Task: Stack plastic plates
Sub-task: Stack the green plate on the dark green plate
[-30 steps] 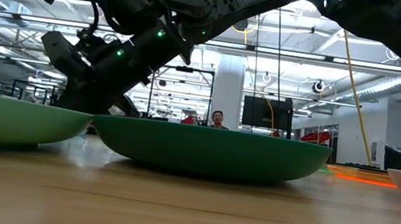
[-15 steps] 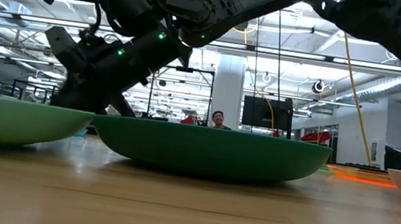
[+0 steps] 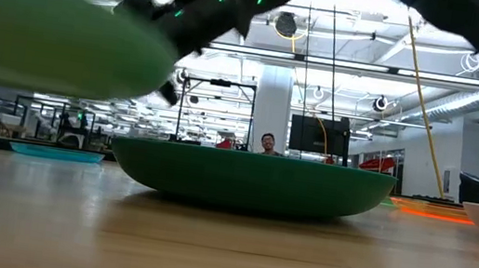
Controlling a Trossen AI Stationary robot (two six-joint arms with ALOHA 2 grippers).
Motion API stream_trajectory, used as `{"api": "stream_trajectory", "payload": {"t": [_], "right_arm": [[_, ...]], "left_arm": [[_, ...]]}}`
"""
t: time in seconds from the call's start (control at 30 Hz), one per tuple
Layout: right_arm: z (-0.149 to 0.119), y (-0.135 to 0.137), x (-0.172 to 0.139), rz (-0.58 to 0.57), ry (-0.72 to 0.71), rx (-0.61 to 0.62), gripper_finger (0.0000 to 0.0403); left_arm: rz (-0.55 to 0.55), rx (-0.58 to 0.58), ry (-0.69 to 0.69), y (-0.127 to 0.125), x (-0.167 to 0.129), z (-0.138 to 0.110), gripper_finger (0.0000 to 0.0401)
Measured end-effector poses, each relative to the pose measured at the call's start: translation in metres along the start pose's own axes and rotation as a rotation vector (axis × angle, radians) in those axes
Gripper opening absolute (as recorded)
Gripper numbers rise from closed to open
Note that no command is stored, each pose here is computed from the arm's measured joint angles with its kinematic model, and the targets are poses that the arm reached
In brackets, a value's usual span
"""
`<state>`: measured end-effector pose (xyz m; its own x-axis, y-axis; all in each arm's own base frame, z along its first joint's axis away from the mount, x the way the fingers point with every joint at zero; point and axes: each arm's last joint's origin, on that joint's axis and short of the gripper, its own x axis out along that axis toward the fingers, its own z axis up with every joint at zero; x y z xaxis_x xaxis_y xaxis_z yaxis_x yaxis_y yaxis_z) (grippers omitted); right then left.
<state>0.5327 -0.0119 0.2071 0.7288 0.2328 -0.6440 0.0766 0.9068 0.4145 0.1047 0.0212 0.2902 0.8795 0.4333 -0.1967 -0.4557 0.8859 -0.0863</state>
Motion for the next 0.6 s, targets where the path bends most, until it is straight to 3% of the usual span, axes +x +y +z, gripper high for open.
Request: {"api": "stream_trajectory", "payload": {"t": [0.33, 0.6], "right_arm": [[0.009, 0.023, -0.071, -0.029, 0.138, -0.11, 0.0002], [-0.007, 0.022, -0.08, -0.066, 0.276, -0.13, 0.0002]], "left_arm": [[-0.037, -0.01, -0.02, -0.004, -0.001, 0.002, 0.0081], [-0.038, -0.012, -0.026, -0.004, -0.001, 0.003, 0.0081]]}}
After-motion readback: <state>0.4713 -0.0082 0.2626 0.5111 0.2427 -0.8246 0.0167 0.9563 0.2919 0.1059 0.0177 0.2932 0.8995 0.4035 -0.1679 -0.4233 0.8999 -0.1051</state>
